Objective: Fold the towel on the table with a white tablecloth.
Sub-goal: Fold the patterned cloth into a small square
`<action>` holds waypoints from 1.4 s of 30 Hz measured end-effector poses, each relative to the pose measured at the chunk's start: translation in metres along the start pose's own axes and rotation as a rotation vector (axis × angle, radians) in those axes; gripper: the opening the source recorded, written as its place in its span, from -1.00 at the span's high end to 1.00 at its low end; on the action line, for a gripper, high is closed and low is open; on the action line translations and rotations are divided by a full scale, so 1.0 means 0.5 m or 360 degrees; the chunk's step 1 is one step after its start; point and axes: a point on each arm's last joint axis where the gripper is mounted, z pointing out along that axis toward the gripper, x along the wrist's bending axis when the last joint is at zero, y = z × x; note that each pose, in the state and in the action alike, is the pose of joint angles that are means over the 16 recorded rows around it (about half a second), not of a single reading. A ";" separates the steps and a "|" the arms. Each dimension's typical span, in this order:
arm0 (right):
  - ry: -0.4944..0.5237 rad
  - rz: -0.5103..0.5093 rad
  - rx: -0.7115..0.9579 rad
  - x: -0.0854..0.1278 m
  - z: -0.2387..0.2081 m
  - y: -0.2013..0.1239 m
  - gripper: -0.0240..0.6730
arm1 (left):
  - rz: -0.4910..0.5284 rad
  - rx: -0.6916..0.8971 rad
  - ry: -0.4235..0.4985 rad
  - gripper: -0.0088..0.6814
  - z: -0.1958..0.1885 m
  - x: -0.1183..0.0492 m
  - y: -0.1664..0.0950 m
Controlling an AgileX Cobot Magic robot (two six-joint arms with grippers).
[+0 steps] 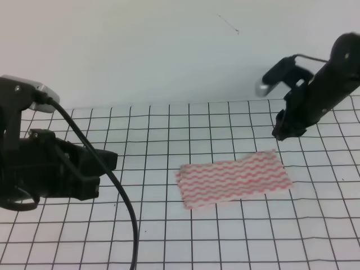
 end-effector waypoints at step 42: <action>0.0123 0.1570 -0.0280 0.119 0.005 -0.220 0.30 | 0.0105 -0.0072 -0.0029 0.98 -0.057 -0.036 -0.001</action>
